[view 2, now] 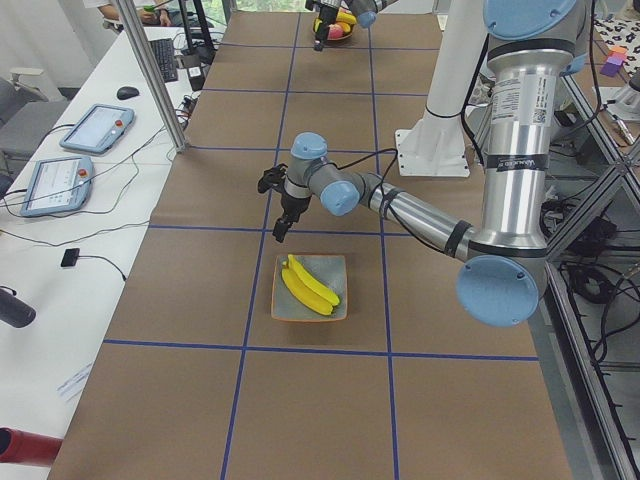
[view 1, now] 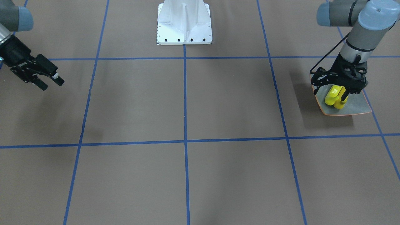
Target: Transfer all bananas from basket to plate
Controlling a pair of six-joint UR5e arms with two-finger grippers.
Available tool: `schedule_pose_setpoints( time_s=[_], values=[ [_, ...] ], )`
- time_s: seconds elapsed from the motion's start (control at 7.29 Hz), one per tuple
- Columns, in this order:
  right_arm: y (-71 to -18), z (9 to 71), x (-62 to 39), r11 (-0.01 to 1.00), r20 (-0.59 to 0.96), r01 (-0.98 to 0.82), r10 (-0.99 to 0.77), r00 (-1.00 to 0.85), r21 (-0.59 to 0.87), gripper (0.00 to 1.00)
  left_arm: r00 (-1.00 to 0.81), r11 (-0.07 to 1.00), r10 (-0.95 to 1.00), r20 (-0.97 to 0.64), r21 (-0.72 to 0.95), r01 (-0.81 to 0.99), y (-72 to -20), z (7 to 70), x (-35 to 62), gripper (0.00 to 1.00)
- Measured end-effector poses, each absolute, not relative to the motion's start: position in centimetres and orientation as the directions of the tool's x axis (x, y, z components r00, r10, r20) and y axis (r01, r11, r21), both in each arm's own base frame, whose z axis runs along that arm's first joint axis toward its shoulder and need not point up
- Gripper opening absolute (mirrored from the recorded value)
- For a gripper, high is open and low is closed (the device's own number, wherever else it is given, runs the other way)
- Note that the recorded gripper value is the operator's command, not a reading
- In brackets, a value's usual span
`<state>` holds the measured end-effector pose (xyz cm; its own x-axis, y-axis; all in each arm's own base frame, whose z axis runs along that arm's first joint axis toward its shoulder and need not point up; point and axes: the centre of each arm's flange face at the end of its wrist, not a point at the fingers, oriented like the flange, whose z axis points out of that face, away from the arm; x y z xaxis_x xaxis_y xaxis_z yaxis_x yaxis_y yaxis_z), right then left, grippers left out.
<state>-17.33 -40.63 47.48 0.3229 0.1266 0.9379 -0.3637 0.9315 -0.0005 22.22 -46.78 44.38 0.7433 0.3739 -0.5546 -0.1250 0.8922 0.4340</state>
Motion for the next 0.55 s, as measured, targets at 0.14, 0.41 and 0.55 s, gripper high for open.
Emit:
schedule_pose_setpoints(
  time_s=[0.14,0.41,0.55],
  values=[
    [-40.7,50.8,-14.2,0.927,0.913,-0.368,0.087,0.398,0.073,1.0,0.742,0.897,0.364,-0.563,0.426,-0.117,-46.8,44.3,22.3,1.0],
    [-40.9,56.7,-8.7,0.922,0.84,-0.335,0.021,0.542,0.193,1.0,0.742,0.904,0.351,-0.571,0.414,-0.109,-46.9,44.5,22.6,1.0],
    [-40.9,58.8,-5.8,0.93,0.812,-0.315,0.032,0.583,0.189,1.0,0.743,0.905,0.348,-0.572,0.411,-0.108,-46.8,44.5,22.8,1.0]
  ],
)
